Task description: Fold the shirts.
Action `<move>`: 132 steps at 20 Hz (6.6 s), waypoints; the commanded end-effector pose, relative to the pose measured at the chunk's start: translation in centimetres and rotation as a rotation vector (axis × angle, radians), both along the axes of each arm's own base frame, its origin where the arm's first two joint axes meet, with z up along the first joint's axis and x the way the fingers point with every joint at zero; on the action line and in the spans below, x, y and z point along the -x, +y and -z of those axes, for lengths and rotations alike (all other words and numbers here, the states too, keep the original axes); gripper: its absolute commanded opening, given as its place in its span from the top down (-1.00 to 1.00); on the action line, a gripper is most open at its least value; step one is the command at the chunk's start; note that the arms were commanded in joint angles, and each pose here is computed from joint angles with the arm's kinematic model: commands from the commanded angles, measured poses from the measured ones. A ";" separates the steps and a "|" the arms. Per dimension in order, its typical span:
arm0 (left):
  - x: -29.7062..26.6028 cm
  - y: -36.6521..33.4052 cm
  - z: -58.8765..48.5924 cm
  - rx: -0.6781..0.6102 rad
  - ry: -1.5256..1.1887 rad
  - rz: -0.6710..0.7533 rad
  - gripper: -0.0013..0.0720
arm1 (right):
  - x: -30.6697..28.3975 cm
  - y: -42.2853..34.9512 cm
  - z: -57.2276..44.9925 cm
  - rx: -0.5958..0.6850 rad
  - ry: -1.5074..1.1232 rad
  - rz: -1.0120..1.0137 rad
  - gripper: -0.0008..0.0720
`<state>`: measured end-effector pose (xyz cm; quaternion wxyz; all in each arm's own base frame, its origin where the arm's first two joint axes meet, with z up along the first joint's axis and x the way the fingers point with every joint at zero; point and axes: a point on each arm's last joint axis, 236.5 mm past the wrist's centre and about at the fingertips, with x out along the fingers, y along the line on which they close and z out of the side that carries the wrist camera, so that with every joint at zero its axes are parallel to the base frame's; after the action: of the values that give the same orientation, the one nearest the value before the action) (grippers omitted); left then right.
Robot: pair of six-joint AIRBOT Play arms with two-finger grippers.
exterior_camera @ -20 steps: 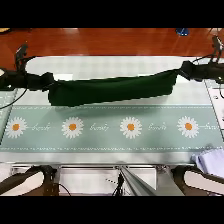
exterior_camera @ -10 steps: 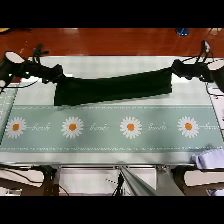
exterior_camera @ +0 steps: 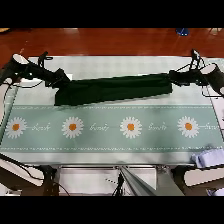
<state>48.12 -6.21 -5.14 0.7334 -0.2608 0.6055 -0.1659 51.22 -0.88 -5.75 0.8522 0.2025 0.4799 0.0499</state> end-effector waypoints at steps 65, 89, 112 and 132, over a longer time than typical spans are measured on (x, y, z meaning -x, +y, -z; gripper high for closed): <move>6.0 -22.0 -16.5 0.251 -0.329 0.326 0.88 | 17.4 12.2 -31.1 -0.047 -0.394 -0.220 0.89; 10.9 -0.9 -33.4 -0.060 -0.721 0.015 0.88 | 12.4 20.3 -11.3 0.212 0.007 -0.505 -0.50; 10.0 -0.1 -30.3 -0.082 -0.629 0.030 0.06 | 16.7 19.1 3.9 -0.450 0.250 0.044 0.03; 3.4 1.6 -17.7 0.001 -0.329 0.002 0.10 | 33.1 -11.5 -23.1 0.162 0.232 0.477 0.89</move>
<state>43.58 -4.96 15.40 0.8377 -0.2148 0.4550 -0.2125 24.32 -8.75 17.79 0.8422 0.2336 0.4747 -0.1033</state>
